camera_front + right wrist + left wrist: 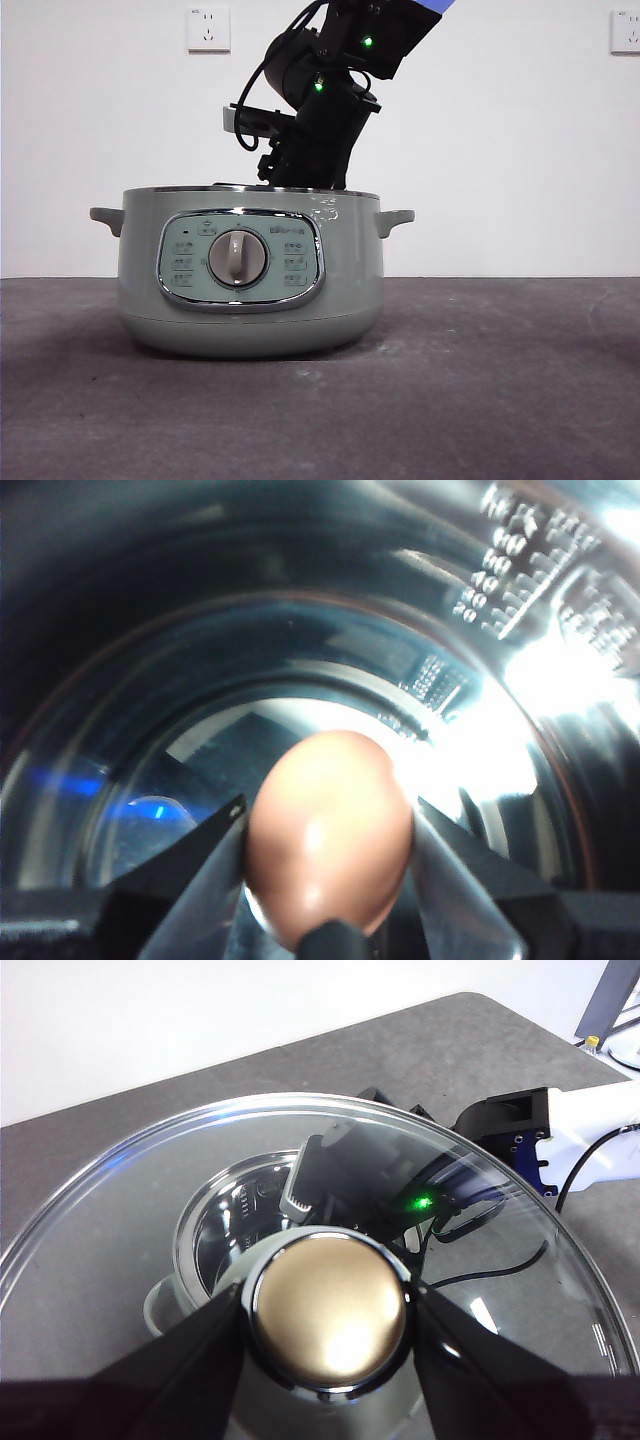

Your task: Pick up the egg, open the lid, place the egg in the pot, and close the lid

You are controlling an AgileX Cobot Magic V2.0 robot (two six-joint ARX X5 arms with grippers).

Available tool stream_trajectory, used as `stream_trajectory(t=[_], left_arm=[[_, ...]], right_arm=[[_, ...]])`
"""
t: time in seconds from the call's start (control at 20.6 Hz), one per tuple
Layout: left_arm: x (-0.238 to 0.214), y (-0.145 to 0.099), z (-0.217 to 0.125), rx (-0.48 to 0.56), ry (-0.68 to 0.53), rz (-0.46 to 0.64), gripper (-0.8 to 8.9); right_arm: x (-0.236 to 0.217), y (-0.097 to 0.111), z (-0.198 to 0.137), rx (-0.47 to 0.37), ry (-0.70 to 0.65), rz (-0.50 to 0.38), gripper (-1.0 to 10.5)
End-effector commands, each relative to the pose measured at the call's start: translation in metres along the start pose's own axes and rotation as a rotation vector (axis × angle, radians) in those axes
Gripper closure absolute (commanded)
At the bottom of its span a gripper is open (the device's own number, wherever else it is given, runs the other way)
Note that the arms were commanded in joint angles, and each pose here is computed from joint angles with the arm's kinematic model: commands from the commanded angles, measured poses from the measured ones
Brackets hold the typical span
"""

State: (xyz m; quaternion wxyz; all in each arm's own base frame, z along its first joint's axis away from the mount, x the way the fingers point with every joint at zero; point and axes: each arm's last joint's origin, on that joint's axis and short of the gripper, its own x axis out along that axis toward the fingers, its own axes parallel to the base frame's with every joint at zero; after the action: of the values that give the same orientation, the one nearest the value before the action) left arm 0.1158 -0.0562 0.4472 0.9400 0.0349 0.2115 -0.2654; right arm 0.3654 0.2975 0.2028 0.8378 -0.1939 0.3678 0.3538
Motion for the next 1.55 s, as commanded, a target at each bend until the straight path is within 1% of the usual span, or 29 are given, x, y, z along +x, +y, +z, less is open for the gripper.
stream_trajectory(t=[0.05,0.1,0.15,0.24,0.29,0.39,0.48,0.63,0.68,0.73,0.78,0.82,0.97,1.07,1.21,1.55], left_arm=[[-0.006,-0.001,0.005,0.002,-0.063,-0.006,8.22],[-0.006,-0.001,0.005,0.002,-0.063,-0.006,8.22],[-0.006,-0.001,0.005,0.002,-0.062,-0.006,8.22],[-0.006,-0.001,0.005,0.002,-0.062,-0.006,8.22],[-0.006,-0.001,0.005,0.002,-0.062,-0.006,8.22],[-0.003,-0.001,0.006,0.002,-0.065,-0.005,8.22],[0.001,0.0,0.008,0.002,-0.066,-0.006,8.22],[0.018,0.002,0.011,-0.001,-0.036,-0.007,8.22],[0.028,0.003,0.014,-0.001,-0.026,-0.007,8.22],[0.04,0.005,0.016,0.0,-0.018,-0.008,8.22],[0.054,0.006,0.019,-0.002,-0.005,-0.009,8.22],[0.069,0.008,0.02,-0.002,0.012,-0.01,8.22],[0.115,0.013,0.02,0.01,0.072,-0.016,8.22],[0.148,0.017,0.017,0.007,0.113,-0.019,8.22],[0.178,0.021,0.013,0.007,0.136,-0.021,8.22],[0.23,0.02,0.003,0.015,0.154,-0.039,8.22]], right_arm=[[0.009,0.002,-0.005,-0.006,0.03,0.007,9.6],[0.009,0.002,-0.006,-0.006,0.037,0.009,9.6],[0.009,0.005,-0.005,-0.008,0.037,0.014,8.9],[0.002,0.004,-0.002,-0.009,0.021,0.009,5.7],[-0.005,0.004,0.003,-0.01,0.0,0.007,4.7],[-0.03,0.003,0.015,-0.012,-0.057,-0.007,4.7],[-0.074,-0.003,0.027,-0.001,-0.111,-0.036,4.7],[-0.171,-0.015,0.035,0.041,-0.179,-0.196,4.7],[-0.208,-0.018,0.032,0.079,-0.211,-0.241,4.7],[-0.245,-0.021,0.026,0.111,-0.247,-0.268,4.7],[-0.275,-0.023,0.02,0.126,-0.281,-0.288,4.7],[-0.302,-0.023,0.013,0.137,-0.317,-0.306,4.7],[-0.361,-0.019,-0.007,0.154,-0.408,-0.345,4.7],[-0.392,-0.012,-0.02,0.157,-0.468,-0.36,4.7],[-0.416,-0.006,-0.032,0.157,-0.52,-0.369,4.7],[-0.445,0.005,-0.054,0.156,-0.55,-0.373,4.7]])
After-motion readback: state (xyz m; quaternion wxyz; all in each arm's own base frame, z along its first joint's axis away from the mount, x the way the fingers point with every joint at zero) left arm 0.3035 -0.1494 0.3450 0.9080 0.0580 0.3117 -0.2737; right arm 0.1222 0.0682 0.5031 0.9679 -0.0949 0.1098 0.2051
